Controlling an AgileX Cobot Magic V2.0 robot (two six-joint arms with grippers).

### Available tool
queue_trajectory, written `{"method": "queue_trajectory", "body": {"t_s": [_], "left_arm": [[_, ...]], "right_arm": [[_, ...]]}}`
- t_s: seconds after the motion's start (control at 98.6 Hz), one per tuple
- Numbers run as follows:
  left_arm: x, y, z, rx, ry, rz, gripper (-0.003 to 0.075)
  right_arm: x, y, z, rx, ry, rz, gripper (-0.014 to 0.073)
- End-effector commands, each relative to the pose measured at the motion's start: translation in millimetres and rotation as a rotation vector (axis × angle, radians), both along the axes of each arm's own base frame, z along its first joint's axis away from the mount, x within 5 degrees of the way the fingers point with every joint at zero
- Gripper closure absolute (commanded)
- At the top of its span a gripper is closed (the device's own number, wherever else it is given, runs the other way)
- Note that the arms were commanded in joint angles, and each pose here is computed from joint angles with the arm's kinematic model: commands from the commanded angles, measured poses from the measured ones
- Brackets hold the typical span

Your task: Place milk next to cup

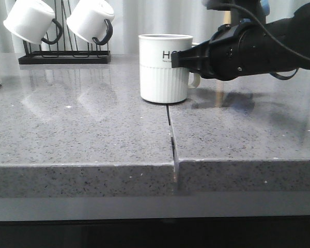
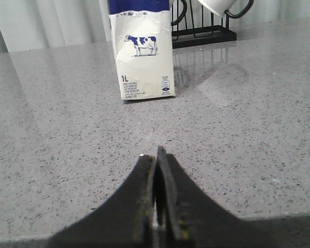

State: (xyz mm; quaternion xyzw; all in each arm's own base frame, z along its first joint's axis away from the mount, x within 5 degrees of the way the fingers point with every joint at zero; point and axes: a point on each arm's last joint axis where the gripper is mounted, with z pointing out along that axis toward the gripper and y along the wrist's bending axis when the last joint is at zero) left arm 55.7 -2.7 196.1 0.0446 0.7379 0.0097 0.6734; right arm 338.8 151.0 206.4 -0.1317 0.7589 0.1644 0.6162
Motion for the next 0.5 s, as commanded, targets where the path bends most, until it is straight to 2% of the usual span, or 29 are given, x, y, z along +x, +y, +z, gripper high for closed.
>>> {"method": "queue_trajectory", "body": {"t_s": [0.0, 0.091, 0.142, 0.274, 0.487], "left_arm": [[0, 0, -5, -0.010, -0.066, -0.007, 0.0741], [0, 0, -5, -0.010, -0.066, -0.007, 0.0741], [0, 0, -5, -0.010, -0.066, -0.007, 0.0741], [0, 0, -5, -0.010, -0.066, -0.007, 0.0741], [0, 0, -5, -0.010, -0.066, -0.007, 0.0741]], "right_arm": [[1, 1, 33, 0.068, -0.150, 0.000, 0.0540], [1, 1, 31, 0.064, -0.139, 0.000, 0.0456], [0, 0, 29, 0.063, -0.138, 0.000, 0.0440], [-5, -2, 26, 0.058, -0.126, 0.000, 0.0440], [-22, -9, 38, 0.066, -0.144, 0.000, 0.0440]]}}
